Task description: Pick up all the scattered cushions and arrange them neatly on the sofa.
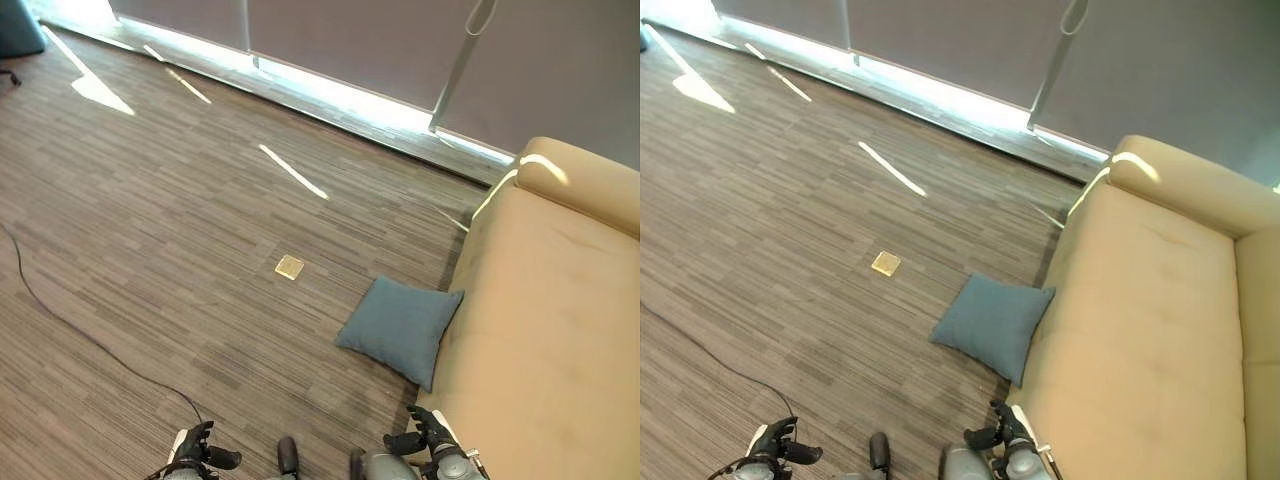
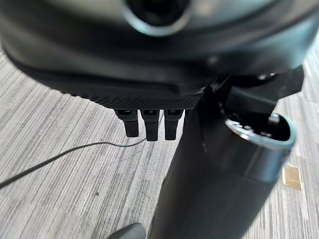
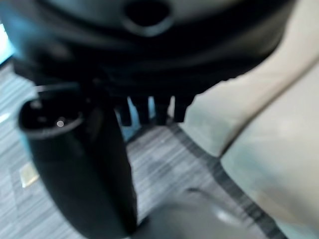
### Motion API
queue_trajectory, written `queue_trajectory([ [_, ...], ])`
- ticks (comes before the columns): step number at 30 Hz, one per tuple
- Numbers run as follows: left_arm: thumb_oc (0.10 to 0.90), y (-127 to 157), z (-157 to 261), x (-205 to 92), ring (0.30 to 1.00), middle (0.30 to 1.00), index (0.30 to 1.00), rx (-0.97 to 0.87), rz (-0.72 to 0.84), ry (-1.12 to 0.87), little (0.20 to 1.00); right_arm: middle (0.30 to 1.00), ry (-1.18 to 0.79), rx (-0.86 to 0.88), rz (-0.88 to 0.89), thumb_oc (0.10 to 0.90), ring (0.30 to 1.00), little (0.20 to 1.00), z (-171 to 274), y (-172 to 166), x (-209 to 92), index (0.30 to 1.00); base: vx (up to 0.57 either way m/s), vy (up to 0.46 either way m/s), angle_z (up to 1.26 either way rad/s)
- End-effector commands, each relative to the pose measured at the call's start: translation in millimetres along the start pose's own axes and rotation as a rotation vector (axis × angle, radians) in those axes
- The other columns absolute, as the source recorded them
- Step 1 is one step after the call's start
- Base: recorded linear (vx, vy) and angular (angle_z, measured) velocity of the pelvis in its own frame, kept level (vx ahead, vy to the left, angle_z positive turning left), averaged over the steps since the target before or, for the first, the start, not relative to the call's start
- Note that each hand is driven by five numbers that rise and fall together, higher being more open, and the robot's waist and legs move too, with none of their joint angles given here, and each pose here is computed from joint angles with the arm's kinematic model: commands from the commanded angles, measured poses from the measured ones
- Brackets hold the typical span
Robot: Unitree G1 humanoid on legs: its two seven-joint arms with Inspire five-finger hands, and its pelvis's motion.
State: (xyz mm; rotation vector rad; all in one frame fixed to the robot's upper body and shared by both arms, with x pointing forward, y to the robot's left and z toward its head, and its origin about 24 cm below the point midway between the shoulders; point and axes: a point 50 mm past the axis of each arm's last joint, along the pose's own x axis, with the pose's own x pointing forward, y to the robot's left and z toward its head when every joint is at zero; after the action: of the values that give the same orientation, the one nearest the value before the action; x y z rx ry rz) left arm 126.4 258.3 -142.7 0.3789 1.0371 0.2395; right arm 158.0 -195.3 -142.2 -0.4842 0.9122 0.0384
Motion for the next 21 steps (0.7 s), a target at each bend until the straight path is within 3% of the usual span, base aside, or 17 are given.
queue_trajectory([
  [1,0.8,5.0,5.9,1.4,0.9,0.9,0.9,0.016,0.008,-0.03,0.9,0.9,0.051,-0.041,-0.035,0.8,0.9,0.9,-12.9,-13.1,-0.3,0.9,0.33,0.004,0.52],
  [11,0.8,-10.7,-3.7,-3.0,0.9,0.9,0.9,0.017,-0.036,-0.008,0.9,0.9,0.142,-0.006,-0.06,0.8,0.9,0.9,-44.3,-21.2,-9.7,0.9,0.29,-0.06,0.64],
  [21,0.8,-2.1,2.9,-0.7,0.9,0.9,0.9,0.025,-0.027,-0.028,0.9,0.9,0.14,-0.014,-0.08,0.8,0.9,0.9,-40.4,-30.1,-7.0,0.9,0.21,0.032,-0.05],
])
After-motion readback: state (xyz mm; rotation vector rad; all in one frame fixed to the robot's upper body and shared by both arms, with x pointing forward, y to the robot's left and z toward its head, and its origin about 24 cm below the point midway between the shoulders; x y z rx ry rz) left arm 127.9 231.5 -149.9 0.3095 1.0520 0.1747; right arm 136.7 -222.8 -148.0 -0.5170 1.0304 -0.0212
